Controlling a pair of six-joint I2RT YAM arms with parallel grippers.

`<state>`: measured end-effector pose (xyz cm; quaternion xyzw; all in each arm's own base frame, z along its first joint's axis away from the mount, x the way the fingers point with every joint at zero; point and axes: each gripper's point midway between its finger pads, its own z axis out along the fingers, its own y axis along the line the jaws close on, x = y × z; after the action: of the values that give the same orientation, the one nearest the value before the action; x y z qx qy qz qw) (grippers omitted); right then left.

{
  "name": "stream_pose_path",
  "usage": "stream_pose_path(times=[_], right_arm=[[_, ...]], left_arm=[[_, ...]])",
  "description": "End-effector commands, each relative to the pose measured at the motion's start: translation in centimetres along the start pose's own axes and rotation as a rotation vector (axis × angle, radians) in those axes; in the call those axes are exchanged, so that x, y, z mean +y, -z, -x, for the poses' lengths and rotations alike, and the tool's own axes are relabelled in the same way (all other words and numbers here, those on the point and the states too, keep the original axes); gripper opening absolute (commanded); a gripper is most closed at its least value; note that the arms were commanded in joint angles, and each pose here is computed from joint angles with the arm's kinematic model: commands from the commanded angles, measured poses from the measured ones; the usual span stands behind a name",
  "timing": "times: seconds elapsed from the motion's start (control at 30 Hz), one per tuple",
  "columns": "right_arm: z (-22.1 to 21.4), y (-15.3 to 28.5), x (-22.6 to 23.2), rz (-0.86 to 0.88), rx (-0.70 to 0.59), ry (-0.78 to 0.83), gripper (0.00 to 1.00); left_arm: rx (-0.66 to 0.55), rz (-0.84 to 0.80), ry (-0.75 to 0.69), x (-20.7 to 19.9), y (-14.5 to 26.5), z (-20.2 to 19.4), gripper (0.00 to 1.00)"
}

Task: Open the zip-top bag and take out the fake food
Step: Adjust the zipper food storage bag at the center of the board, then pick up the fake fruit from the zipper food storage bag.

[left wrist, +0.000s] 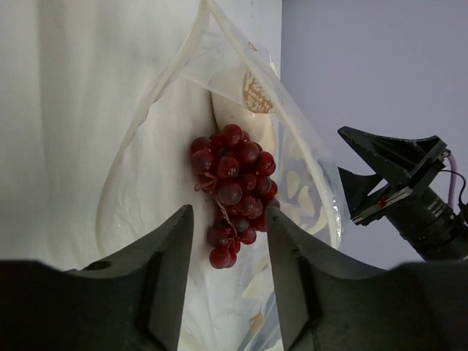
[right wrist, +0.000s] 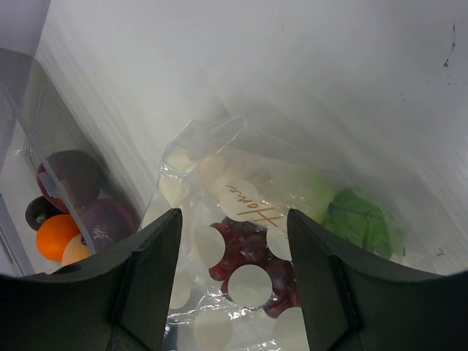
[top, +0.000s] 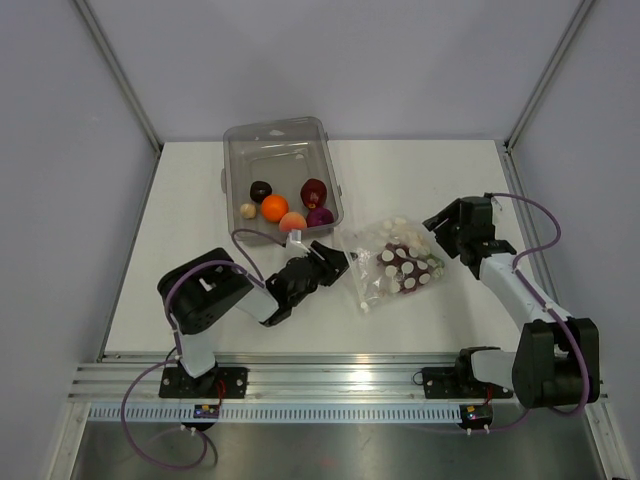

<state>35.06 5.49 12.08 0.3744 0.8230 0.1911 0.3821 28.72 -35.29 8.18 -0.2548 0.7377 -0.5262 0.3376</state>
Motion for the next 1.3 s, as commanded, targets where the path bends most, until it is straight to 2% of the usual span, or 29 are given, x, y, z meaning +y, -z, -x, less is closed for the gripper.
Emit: stream_pose_path(times=[0.0, 0.17, 0.73, 1.27], right_arm=[[0.8, -0.2, 1.6, 0.07, -0.022, 0.027, 0.67], [-0.2, -1.6, 1.6, 0.062, 0.027, 0.045, 0.67], [-2.5, -4.5, 1.1, 0.055, 0.114, 0.057, 0.67], [-4.4, -5.4, 1.2, 0.064, 0.211, 0.149, 0.65]], left_arm=[[0.0, -0.024, -0.009, -1.0, -0.6, -0.2, 0.5], [0.036, -0.029, -0.014, -1.3, -1.7, -1.5, 0.53], [0.115, -0.064, -0.022, -0.5, -5.3, -4.1, 0.52], [0.19, -0.034, -0.074, 0.6, -6.2, -6.3, 0.54]])
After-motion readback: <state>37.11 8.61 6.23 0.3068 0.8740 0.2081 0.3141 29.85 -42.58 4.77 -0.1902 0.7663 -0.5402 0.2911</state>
